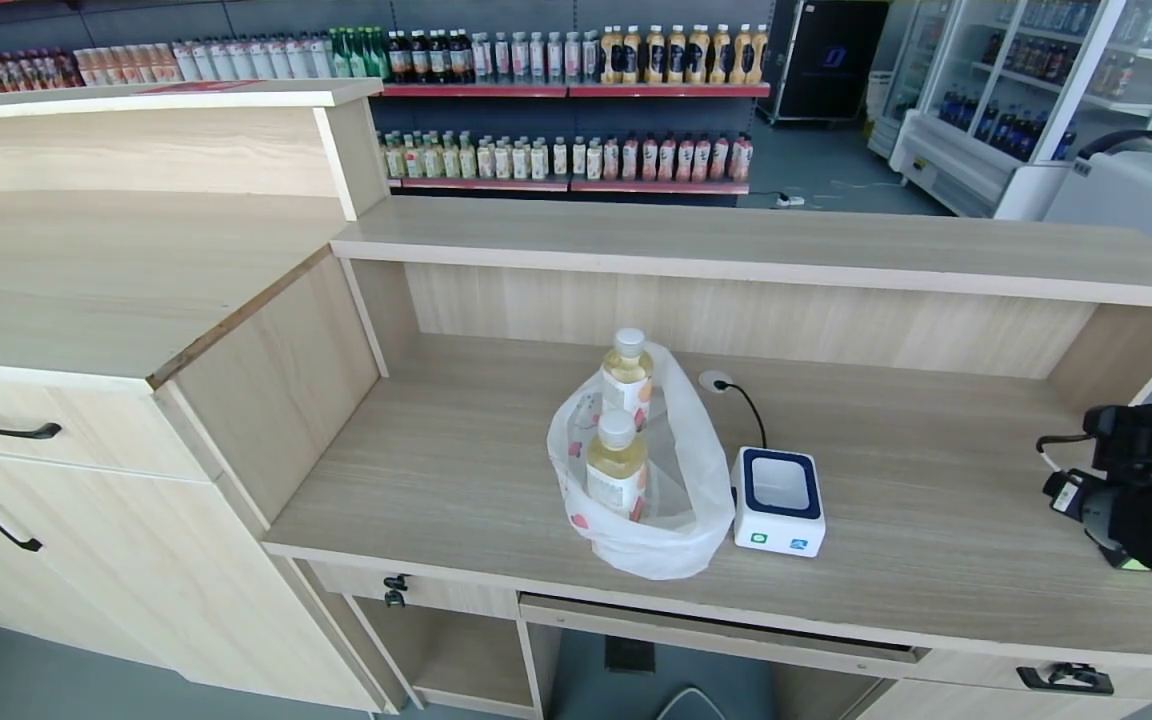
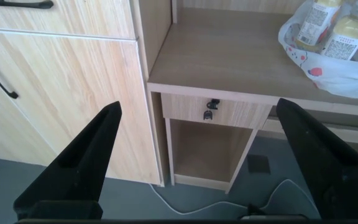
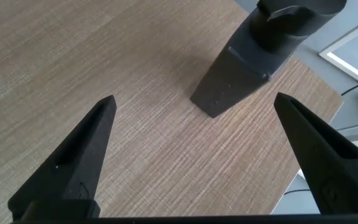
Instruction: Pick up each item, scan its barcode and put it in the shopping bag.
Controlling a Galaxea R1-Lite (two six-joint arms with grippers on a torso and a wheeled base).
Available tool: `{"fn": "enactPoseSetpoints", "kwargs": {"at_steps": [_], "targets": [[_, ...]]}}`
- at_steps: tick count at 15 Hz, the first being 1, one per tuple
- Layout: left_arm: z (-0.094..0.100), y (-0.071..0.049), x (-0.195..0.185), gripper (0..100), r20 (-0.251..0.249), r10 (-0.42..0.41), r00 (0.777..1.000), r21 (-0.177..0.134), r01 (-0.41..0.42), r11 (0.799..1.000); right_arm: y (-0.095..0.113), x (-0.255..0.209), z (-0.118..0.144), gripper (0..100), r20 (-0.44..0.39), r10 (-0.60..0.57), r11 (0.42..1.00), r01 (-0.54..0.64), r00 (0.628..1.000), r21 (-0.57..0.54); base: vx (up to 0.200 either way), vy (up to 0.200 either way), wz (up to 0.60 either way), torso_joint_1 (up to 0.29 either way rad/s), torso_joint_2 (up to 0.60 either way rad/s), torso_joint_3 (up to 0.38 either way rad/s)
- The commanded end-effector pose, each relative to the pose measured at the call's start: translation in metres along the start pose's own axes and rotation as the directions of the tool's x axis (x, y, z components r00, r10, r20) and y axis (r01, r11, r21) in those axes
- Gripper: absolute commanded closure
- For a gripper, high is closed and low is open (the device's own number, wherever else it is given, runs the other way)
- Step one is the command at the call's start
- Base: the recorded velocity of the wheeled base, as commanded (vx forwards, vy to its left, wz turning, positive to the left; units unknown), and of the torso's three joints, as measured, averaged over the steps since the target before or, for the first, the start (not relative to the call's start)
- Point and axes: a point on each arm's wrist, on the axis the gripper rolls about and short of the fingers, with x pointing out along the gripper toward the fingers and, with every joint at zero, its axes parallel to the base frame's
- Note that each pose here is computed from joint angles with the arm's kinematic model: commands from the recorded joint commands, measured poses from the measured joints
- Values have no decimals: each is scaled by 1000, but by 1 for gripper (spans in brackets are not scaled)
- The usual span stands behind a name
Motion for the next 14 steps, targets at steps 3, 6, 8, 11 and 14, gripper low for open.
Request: {"fn": "enactPoseSetpoints", "kwargs": {"at_steps": [3,6,8,11,14], "targets": [[0,0,0,0,1,0,1000,0,0,1000,8,10,-7,0,-5,4,999,-4,1000,-34,0,0,0,0,0,0],[0,0,0,0,1,0,1000,0,0,1000,18,16,-6,0,10,16,999,-15,1000,-48,0,0,0,0,0,0],[0,0,0,0,1,0,1000,0,0,1000,20,20,-7,0,11,16,998,-15,1000,-63,0,0,0,0,0,0],[0,0,0,0,2,0,1000,0,0,1000,18,16,-5,0,16,2,996,0,1000,-88,0,0,0,0,0,0],[0,0,0,0,1,0,1000,0,0,1000,1,-9,-2,0,6,-28,983,28,1000,-183,0,0,0,0,0,0]]}}
